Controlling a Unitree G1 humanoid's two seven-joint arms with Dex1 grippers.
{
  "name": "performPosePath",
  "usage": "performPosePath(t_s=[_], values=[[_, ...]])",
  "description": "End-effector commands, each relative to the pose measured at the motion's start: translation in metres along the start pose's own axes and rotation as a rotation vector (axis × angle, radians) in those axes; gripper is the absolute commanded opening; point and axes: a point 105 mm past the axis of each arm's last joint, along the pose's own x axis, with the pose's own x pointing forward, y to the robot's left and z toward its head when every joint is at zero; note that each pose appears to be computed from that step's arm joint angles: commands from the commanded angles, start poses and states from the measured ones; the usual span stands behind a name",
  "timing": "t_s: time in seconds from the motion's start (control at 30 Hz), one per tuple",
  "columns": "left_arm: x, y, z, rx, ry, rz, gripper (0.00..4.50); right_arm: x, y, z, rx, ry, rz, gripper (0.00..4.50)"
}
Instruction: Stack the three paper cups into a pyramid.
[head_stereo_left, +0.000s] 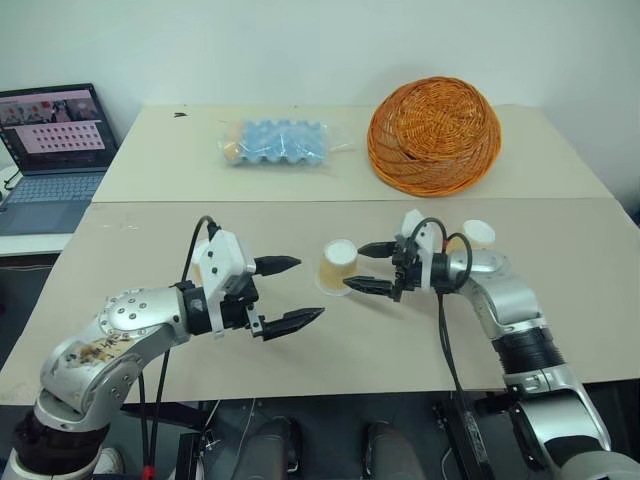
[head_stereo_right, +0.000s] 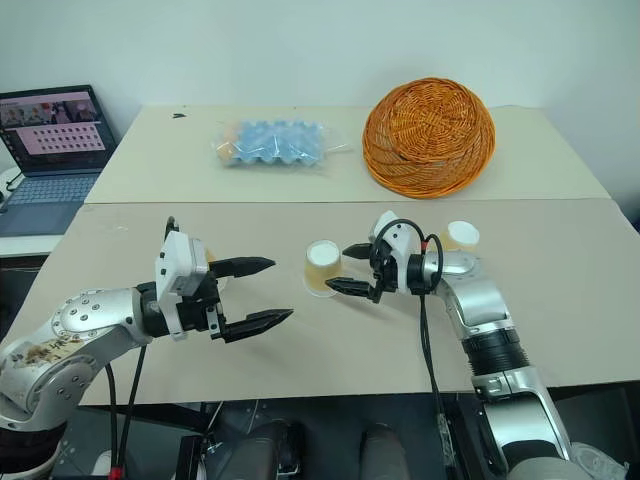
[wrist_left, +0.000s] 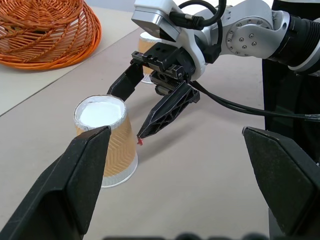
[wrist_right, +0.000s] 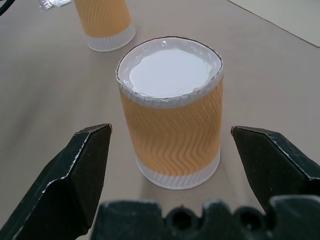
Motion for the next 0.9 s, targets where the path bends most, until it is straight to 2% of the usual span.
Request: performPosePath(t_s=[0.03,0.17,0.27,0.4,0.43,0.57,0.63,0.7,0.77,0.9], values=[[0.0,-0.003,0.008,0.027,-0.02,-0.007,4.5,-0.046,-0.02,0.002,-0.022,0.01,-0.157,4.47],[-0.002,-0.002,0.007,0.029,-0.015,-0.003,4.5,-0.086,-0.016,-0.008,0.004,0.058,-0.22,4.47],[-0.003,-0.002,0.005,0.027,-0.009,0.005,4.5,-0.12,0.005,-0.008,0.036,0.07,-0.256,4.47],[-0.003,-0.001,0.004,0.021,-0.004,0.01,4.5,-0.137,0.039,-0.001,0.089,0.04,-0.283,4.47],[-0.003,0.0,0.004,0.018,-0.005,0.009,4.5,-0.142,0.038,-0.003,0.1,0.038,-0.353,4.47],[-0.002,0.002,0.003,0.015,-0.002,0.008,4.5,-0.159,0.01,-0.01,0.069,0.071,-0.651,4.47],[-0.001,0.004,0.004,0.014,-0.003,0.0,4.5,-0.172,-0.025,-0.016,0.011,0.108,-0.952,4.47],[0.001,0.005,0.006,0.015,-0.008,-0.01,4.5,-0.177,-0.045,-0.02,-0.059,0.14,-1.159,4.47],[0.002,0.006,0.007,0.016,-0.012,-0.016,4.5,-0.172,-0.049,-0.019,-0.051,0.085,-1.215,4.47],[0.003,0.007,0.008,0.022,-0.008,-0.021,4.5,-0.147,-0.052,-0.021,0.019,-0.011,-1.206,4.47]])
